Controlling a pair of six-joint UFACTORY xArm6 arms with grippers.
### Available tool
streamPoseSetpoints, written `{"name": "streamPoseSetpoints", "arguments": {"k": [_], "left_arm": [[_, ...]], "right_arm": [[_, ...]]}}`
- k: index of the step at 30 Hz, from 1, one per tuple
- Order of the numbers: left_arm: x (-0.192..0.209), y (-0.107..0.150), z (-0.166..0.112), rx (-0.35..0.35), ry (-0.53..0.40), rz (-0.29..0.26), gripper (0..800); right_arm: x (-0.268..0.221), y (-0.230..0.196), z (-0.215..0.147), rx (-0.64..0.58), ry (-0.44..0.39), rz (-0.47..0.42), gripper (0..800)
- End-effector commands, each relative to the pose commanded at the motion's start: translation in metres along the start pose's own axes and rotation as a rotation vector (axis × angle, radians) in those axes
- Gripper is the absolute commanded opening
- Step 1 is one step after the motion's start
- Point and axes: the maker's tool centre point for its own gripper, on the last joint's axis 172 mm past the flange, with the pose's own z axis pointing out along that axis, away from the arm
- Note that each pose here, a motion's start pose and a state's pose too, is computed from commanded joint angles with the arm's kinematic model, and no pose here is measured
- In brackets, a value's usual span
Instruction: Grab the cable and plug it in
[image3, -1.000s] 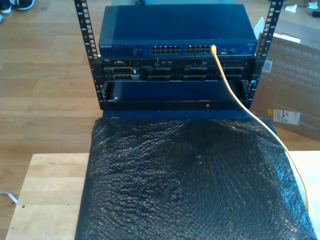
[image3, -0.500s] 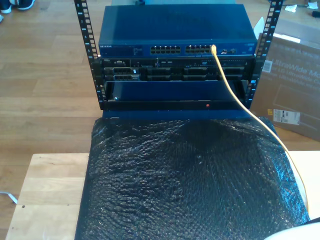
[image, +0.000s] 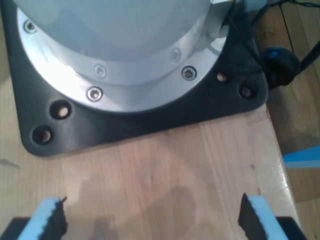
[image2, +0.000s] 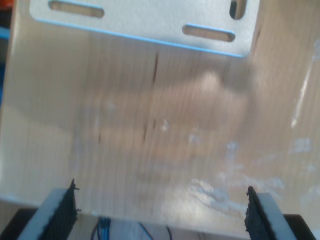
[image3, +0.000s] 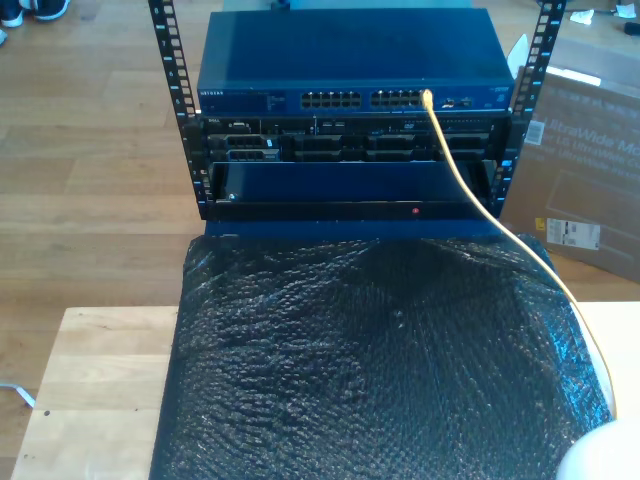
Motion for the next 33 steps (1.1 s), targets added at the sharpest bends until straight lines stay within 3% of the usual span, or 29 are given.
{"name": "streamPoseSetpoints", "arguments": {"k": [4, 33], "left_arm": [[0.0, 0.0, 0.0, 0.0, -0.002, 0.0, 800], [0.0, 0.0, 0.0, 0.0, -0.002, 0.0, 800]], "right_arm": [[0.0, 0.006, 0.011, -0.073, -0.024, 0.093, 800], [-0.003, 0.008, 0.011, -0.092, -0.042, 0.072, 800]]}}
